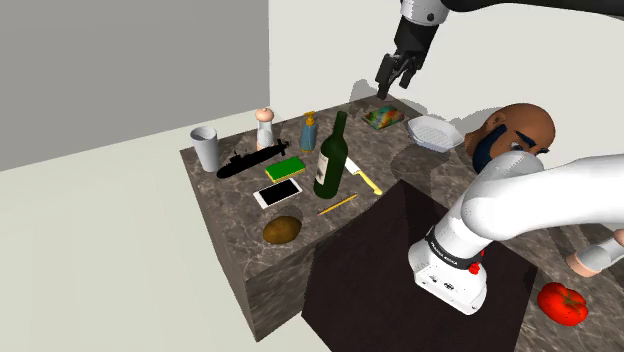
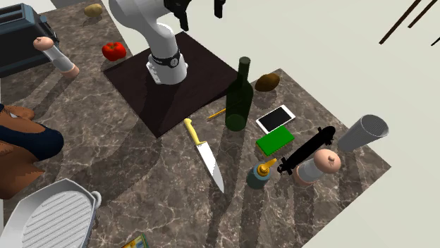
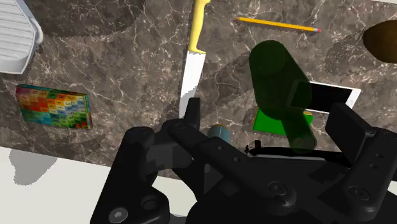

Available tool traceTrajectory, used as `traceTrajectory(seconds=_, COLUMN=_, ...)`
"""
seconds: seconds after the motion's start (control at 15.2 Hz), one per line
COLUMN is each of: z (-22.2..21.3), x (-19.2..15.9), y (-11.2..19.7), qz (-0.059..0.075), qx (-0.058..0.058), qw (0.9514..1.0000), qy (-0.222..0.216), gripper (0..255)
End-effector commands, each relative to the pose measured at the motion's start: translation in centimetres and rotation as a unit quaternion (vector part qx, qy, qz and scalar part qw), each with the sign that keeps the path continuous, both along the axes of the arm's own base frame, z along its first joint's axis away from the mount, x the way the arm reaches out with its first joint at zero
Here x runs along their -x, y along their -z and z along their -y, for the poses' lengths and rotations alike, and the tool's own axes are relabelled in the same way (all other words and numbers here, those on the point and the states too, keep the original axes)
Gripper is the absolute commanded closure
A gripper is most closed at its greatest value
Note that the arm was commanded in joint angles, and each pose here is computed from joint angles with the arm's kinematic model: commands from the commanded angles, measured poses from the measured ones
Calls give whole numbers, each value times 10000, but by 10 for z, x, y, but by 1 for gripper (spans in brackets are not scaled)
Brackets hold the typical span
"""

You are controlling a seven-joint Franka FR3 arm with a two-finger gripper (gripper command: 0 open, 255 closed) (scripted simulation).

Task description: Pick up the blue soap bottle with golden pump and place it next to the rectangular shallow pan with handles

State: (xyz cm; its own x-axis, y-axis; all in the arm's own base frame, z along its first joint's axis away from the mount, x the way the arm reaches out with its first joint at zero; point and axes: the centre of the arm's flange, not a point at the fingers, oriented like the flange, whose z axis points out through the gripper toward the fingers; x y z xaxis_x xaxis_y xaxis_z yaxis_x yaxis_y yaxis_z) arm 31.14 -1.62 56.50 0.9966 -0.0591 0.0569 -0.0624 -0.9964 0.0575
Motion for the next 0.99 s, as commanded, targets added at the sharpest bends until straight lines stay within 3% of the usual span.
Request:
traceTrajectory(seconds=0.0, z=0, x=0, y=0, qz=0, qx=0, qw=10000, qy=0, gripper=0)
traceTrajectory(seconds=0.46, z=3, x=-89, y=48, qz=-297, qx=-104, qw=9977, qy=603, gripper=0)
traceTrajectory(seconds=0.92, z=16, x=-174, y=100, qz=-592, qx=-208, qw=9908, qy=1202, gripper=0)
